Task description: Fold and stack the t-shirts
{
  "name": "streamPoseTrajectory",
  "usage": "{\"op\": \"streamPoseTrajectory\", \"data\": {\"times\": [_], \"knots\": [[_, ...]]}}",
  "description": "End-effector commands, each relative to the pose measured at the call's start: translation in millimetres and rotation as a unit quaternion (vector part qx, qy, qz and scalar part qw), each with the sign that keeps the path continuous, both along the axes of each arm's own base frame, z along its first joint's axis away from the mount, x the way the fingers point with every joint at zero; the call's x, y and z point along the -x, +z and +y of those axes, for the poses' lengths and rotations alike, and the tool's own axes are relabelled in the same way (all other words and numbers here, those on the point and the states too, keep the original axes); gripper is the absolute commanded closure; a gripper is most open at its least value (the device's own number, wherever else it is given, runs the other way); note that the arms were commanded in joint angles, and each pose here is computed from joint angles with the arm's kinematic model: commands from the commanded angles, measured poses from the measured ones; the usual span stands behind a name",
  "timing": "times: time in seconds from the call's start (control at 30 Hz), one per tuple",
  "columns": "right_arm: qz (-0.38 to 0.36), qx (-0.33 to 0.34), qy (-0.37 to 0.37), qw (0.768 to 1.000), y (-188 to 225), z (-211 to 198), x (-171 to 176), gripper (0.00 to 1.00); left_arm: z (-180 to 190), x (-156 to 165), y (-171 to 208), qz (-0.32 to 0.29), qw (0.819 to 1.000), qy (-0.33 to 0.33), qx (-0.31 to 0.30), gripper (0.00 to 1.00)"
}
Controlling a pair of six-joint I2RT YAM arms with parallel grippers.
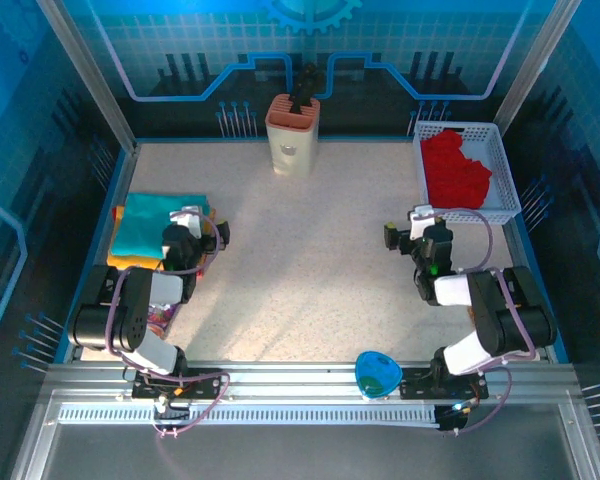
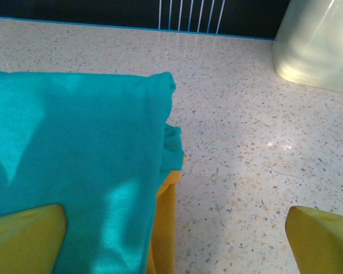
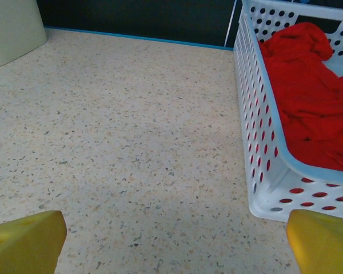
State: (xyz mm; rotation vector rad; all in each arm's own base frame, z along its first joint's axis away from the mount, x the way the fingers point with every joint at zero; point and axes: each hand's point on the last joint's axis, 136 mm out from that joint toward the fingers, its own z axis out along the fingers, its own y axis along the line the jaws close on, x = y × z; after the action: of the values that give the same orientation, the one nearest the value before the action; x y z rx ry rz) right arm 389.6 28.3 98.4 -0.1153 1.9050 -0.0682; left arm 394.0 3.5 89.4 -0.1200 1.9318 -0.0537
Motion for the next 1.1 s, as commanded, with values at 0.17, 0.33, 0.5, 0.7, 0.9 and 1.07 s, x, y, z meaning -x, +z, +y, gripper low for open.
{"op": "streamPoseTrajectory", "data": {"times": [0.17, 0.33, 0.5, 0.7, 0.9, 1.07], "knots": [[-0.019, 0.017, -0.103, 0.994, 73.5, -17.2, 2.5, 0.00, 14.1, -6.8, 44.1, 0.086, 0.991, 0.095, 0.040, 0.01], [0.064, -0.034, -0.209, 0.975, 105.4, -41.4, 0.0, 0.00, -9.8, 3.0, 54.7, 0.120, 0.986, 0.074, 0.089, 0.01], [0.156, -0.046, -0.274, 0.948, 111.1, -56.1, -27.2, 0.00, -31.5, 19.4, 52.1, 0.133, 0.983, 0.044, 0.121, 0.01], [0.238, -0.083, -0.281, 0.926, 96.7, -58.4, -68.5, 0.00, -63.0, 46.2, 70.0, 0.137, 0.982, 0.003, 0.133, 0.01], [0.252, -0.100, -0.329, 0.905, 72.1, -87.9, -96.1, 0.00, -71.0, 75.2, 83.7, 0.117, 0.982, -0.018, 0.147, 0.01], [0.260, -0.150, -0.372, 0.878, 38.7, -117.8, -103.8, 0.01, -69.4, 92.4, 83.2, 0.115, 0.980, -0.015, 0.163, 0.02]]}}
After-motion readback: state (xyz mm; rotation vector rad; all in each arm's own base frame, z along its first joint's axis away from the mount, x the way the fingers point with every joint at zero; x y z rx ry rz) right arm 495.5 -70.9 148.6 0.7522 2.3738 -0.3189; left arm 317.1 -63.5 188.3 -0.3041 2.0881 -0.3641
